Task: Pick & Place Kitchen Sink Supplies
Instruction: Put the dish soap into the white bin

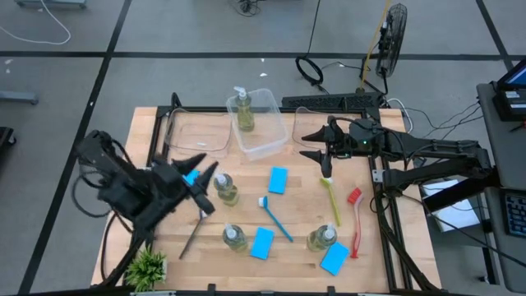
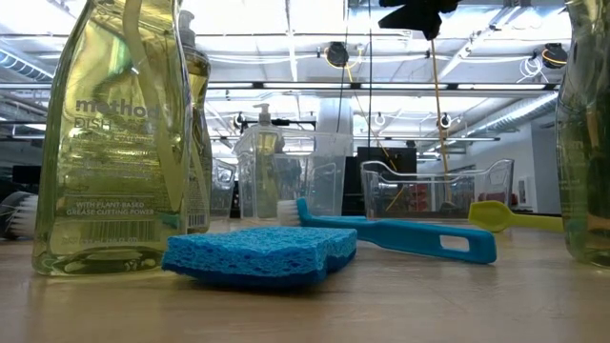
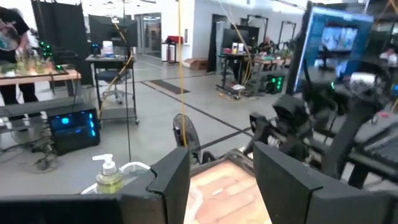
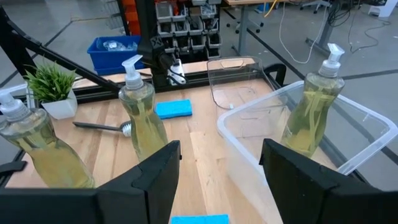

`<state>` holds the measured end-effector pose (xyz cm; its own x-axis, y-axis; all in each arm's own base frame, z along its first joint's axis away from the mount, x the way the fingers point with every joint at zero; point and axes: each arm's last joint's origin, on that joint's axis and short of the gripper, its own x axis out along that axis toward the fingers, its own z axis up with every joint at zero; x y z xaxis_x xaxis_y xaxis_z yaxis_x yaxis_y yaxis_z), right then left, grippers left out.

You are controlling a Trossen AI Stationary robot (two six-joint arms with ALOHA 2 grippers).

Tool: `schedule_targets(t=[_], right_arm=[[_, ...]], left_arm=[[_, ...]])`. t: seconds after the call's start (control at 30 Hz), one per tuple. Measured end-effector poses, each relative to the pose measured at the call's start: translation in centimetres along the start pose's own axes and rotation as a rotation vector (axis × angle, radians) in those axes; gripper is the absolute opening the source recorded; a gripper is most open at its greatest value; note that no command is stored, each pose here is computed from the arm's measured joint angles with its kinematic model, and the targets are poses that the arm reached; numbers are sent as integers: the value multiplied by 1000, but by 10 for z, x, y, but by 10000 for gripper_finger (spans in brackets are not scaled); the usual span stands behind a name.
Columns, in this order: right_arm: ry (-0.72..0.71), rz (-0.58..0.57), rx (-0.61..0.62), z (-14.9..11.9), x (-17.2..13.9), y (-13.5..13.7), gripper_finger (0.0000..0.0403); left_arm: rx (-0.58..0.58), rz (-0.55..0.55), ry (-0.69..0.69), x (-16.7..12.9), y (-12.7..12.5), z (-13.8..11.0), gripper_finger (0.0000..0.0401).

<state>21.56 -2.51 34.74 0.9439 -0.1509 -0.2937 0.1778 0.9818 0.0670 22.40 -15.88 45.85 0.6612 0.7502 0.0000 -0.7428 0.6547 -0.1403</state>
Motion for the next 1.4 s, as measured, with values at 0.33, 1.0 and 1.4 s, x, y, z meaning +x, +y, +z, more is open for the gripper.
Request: schedule_targets(t=[0.33,1.0,1.4], right_arm=[[0,0,0,0,0,0,212],[0,0,2,0,0,0,212],[0,-1,8,0,0,0,212]], left_arm=[[-71,15,-2,4,29,2,175],[-130,-81,-5,-11,37,-80,175],[-191,-392,39,9,36,-97,174]])
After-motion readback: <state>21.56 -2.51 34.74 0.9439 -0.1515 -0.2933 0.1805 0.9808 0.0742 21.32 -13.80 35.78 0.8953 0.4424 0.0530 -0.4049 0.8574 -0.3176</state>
